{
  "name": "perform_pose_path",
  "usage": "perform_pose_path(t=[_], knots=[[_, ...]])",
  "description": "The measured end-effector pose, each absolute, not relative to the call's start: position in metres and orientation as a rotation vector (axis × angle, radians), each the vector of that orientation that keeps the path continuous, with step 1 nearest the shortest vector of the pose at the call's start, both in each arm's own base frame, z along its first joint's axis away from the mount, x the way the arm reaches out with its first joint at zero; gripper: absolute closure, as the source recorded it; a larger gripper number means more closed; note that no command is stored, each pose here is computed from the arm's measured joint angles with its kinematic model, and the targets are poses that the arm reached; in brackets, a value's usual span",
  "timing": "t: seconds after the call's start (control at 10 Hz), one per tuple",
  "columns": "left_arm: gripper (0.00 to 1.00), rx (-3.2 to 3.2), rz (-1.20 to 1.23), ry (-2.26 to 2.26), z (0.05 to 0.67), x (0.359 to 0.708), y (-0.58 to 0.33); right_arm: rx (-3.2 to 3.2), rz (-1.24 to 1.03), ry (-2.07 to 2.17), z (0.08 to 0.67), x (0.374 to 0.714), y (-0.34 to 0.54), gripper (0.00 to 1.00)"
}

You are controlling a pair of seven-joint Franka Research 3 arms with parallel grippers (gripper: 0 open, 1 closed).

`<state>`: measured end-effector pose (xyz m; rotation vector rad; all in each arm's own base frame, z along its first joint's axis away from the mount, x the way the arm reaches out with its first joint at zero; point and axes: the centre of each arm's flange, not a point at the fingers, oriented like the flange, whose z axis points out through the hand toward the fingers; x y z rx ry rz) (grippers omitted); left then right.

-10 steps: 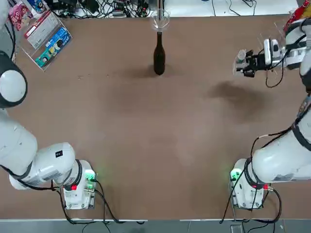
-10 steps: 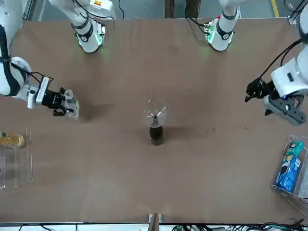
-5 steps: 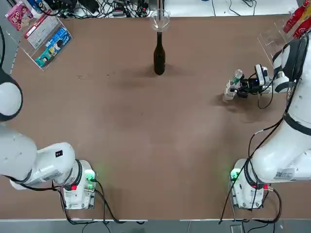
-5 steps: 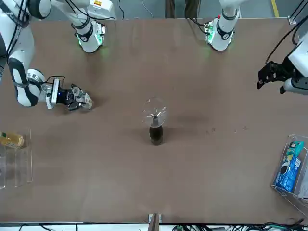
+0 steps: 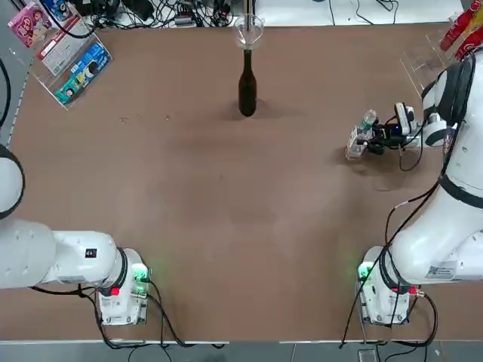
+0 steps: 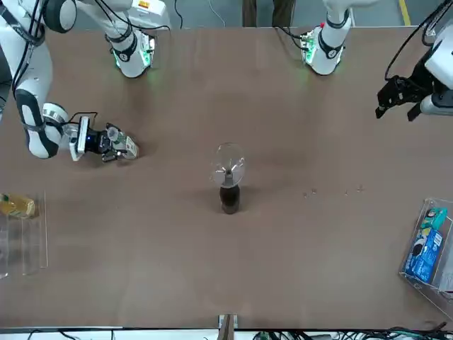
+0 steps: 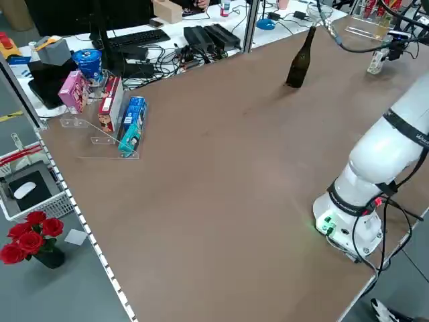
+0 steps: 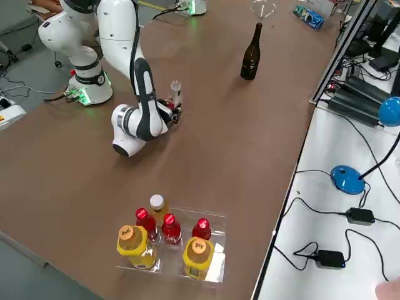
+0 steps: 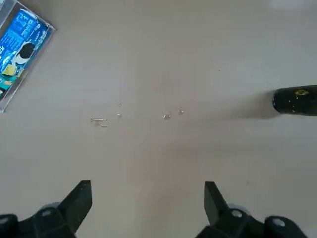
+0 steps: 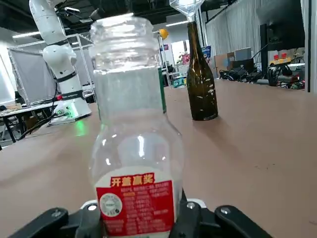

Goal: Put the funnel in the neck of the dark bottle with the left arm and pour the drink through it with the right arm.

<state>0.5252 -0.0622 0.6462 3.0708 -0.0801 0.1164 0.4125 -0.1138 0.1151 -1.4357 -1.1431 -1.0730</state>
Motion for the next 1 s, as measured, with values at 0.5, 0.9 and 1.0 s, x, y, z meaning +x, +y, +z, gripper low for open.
perform_pose_path(t=[0.5, 0.9, 1.0], knots=[[0.0, 3.056, 0.199, -0.087, 0.667, 0.551, -0.065, -1.432, -1.113, -1.173, 0.117, 0.429, -0.118, 0.53], [0.03, 3.074, 0.147, -0.091, 0.659, 0.553, -0.066, -1.425, -1.108, -1.172, 0.107, 0.434, -0.116, 0.5], [0.03, 3.092, 0.143, -0.093, 0.657, 0.553, -0.068, -1.424, -1.107, -1.173, 0.106, 0.434, -0.116, 0.5]])
